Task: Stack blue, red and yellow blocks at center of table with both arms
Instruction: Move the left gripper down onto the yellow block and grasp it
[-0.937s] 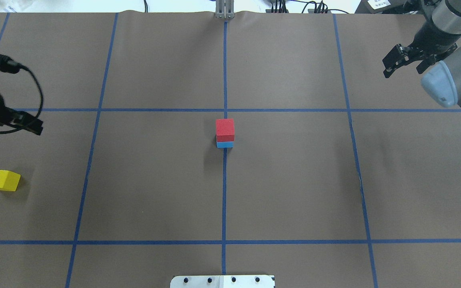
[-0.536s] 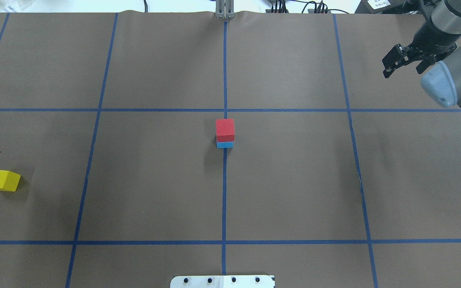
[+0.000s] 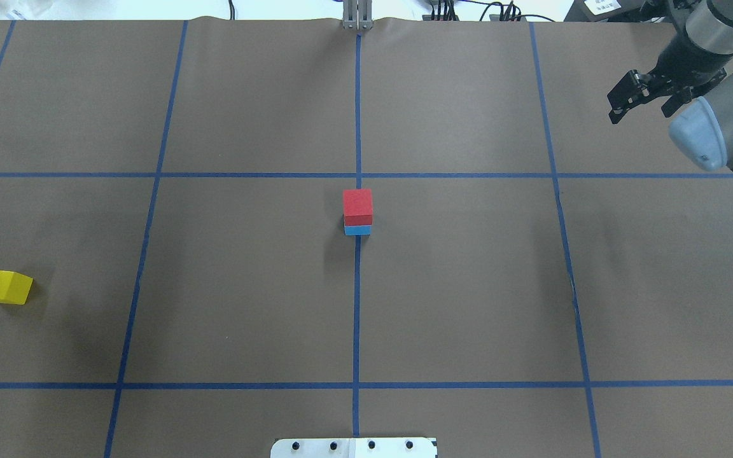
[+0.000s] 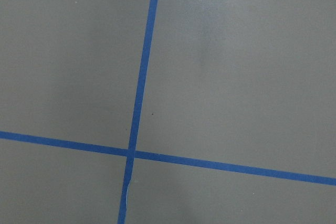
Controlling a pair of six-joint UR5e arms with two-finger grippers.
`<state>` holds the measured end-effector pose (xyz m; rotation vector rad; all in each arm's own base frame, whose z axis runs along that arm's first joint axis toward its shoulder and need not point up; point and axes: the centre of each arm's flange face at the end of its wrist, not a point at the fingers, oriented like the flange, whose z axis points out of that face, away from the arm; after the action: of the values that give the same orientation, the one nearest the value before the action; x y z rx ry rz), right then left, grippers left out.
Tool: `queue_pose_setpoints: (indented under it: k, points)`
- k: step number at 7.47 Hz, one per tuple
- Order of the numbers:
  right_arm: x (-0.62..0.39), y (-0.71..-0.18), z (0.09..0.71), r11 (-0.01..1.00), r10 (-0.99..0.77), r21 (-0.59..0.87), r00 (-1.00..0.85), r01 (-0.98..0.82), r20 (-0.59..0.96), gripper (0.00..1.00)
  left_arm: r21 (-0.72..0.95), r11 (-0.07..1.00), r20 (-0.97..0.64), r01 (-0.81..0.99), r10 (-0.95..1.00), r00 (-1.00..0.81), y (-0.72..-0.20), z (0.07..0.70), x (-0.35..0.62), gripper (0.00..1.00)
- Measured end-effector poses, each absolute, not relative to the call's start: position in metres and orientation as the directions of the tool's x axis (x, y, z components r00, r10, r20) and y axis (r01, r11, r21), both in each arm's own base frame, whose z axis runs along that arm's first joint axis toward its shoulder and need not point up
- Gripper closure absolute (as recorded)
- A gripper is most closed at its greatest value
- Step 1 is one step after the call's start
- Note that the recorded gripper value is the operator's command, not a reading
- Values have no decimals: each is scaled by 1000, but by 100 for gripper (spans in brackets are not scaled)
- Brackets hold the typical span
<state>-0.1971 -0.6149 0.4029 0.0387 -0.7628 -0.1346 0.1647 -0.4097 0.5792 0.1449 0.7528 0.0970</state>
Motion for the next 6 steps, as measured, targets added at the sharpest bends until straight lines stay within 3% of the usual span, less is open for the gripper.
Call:
queue_pose_setpoints:
  k: [6]
  points:
    - [-197, -615, 402, 991, -136, 85, 715, 107, 686, 1, 98, 995, -680, -15, 78, 729, -407, 588, 183, 0]
